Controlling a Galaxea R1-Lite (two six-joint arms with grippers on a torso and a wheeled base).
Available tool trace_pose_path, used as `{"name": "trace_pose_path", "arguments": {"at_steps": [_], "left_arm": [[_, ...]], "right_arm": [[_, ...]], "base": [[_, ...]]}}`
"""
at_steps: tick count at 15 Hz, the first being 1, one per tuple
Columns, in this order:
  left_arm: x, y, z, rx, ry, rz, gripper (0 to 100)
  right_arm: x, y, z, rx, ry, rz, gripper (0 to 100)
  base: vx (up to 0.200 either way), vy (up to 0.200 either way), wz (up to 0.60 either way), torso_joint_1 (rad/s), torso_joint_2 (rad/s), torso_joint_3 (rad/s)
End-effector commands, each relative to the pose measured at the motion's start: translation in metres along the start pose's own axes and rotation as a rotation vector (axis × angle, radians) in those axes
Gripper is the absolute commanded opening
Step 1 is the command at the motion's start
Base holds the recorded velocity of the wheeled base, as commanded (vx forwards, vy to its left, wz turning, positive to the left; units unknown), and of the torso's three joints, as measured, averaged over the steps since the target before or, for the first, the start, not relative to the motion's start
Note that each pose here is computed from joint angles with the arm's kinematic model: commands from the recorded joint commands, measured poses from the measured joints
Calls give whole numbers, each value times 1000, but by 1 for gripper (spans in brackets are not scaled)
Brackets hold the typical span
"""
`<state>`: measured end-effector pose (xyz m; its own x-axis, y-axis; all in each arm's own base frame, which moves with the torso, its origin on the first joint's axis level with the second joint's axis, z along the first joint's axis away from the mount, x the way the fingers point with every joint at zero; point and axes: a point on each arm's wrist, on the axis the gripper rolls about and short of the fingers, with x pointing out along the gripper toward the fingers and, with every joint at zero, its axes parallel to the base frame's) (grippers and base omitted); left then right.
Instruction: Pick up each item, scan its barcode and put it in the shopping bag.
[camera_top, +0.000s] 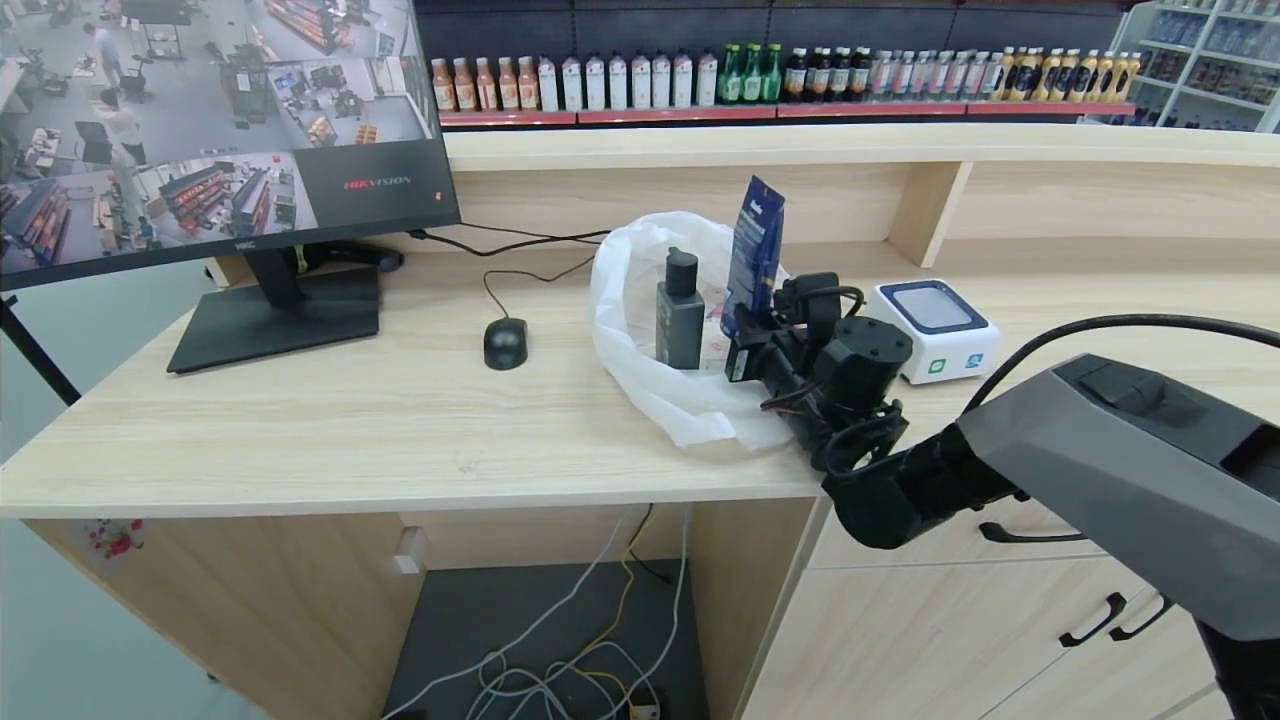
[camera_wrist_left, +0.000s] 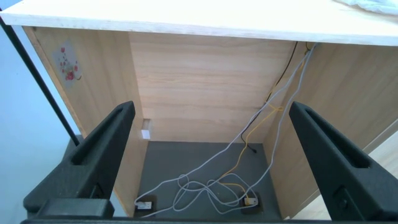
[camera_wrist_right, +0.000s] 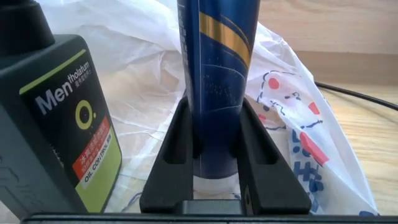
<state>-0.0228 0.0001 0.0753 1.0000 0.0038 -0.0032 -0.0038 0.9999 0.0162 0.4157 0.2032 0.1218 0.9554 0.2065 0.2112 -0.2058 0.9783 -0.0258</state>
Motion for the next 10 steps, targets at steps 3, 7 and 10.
{"name": "trace_pose_path", "arguments": {"at_steps": [3, 7, 10], "left_arm": [[0, 0, 0, -1, -2, 1, 100], [0, 0, 0, -1, 0, 2, 100], [0, 0, 0, -1, -2, 1, 100]], "right_arm": [[0, -4, 1, -1, -3, -9, 100], [-1, -5, 10, 26, -23, -16, 100], [-3, -5, 17, 30, -33, -18, 100]], "base": [[0, 0, 0, 0, 0, 0], [0, 0, 0, 0, 0, 0], [0, 0, 0, 0, 0, 0]]}}
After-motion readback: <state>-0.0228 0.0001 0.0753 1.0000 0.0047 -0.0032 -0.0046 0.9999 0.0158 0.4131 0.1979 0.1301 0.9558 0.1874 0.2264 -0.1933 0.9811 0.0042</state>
